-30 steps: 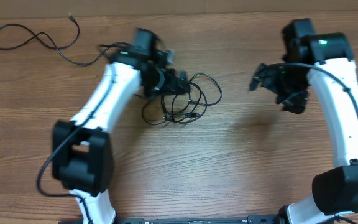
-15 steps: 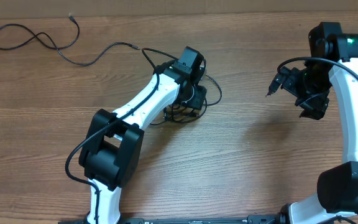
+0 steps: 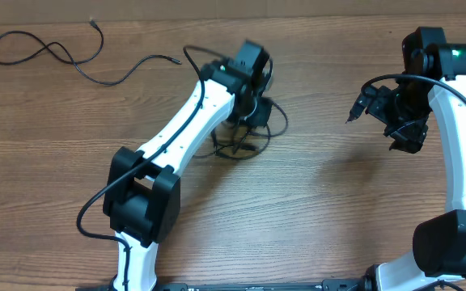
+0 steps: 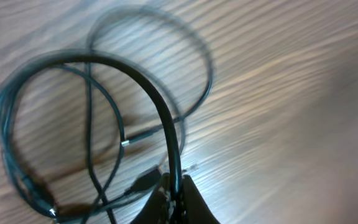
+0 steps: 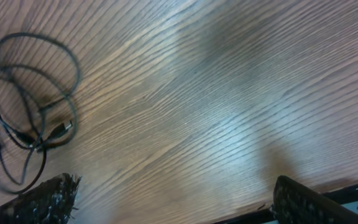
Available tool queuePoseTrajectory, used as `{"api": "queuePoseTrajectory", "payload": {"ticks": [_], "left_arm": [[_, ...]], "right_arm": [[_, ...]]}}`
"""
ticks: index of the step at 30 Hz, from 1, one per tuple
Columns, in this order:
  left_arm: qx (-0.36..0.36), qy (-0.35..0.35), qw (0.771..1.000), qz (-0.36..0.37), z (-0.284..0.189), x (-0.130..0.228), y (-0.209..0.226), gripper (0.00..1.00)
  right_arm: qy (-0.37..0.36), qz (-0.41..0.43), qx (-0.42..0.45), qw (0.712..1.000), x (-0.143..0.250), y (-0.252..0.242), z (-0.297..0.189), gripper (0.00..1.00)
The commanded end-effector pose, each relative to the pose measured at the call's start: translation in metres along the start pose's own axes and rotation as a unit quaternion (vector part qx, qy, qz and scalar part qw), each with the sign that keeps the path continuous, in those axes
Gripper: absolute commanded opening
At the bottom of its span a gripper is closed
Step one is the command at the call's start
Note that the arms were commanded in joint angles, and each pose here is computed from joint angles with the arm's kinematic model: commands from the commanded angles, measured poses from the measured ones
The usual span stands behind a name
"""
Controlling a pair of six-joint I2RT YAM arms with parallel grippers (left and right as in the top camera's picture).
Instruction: Untangle cables
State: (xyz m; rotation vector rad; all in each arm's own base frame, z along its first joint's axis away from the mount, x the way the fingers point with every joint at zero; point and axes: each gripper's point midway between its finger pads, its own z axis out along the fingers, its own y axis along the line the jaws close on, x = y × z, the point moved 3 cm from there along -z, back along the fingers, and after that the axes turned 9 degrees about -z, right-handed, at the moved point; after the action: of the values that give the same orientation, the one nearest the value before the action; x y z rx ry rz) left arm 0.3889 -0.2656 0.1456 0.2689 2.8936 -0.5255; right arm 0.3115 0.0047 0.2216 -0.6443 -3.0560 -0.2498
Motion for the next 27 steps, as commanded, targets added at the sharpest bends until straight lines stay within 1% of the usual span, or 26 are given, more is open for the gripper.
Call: {"api": "queuePoseTrajectory", "payload": {"ticks": [1, 3, 7, 11, 13, 15, 18, 20, 23, 27], "left_arm": [[0.153, -0.066, 0.985, 0.048, -0.092, -0.020, -0.067, 0.04], [0.202, -0.092, 0.973, 0.067, -0.126, -0.024, -0.087, 0.04], [0.245, -0.151, 0.956, 0.059, -0.185, -0.034, -0.109, 0.04], [0.296, -0.187, 0.933, 0.085, -0.229, -0.033, -0.130, 0.04], [0.312, -0.195, 0.926, 0.089, -0.240, -0.032, -0.136, 0.04], [0.319, -0.195, 0.924, 0.076, -0.244, -0.033, -0.137, 0.04], [0.334, -0.184, 0.923, 0.055, -0.246, -0.032, -0.140, 0.04], [0.359, -0.174, 0.915, 0.057, -0.251, -0.030, -0.147, 0.04], [0.418, -0.168, 0.889, 0.082, -0.269, -0.027, -0.163, 0.04], [0.479, -0.186, 0.852, 0.105, -0.298, -0.032, -0.180, 0.04]], "right_arm": [[0.011, -0.010, -0.025, 1.000, 0.006, 0.009, -0.001, 1.00], [0.014, -0.014, -0.025, 1.000, 0.007, 0.012, 0.000, 1.00], [0.014, -0.027, -0.030, 0.999, 0.010, 0.020, 0.001, 1.00], [0.015, -0.044, -0.072, 0.996, 0.012, 0.041, 0.001, 1.00], [0.011, -0.056, -0.098, 0.994, 0.011, 0.054, 0.000, 1.00], [0.007, -0.064, -0.125, 0.990, 0.010, 0.064, -0.001, 1.00], [-0.003, -0.074, -0.172, 0.982, 0.004, 0.079, -0.006, 1.00], [-0.014, -0.085, -0.211, 0.974, -0.001, 0.091, -0.011, 1.00], [-0.026, -0.104, -0.248, 0.963, -0.004, 0.107, -0.016, 1.00], [-0.033, -0.118, -0.242, 0.962, -0.002, 0.115, -0.014, 1.00]]}}
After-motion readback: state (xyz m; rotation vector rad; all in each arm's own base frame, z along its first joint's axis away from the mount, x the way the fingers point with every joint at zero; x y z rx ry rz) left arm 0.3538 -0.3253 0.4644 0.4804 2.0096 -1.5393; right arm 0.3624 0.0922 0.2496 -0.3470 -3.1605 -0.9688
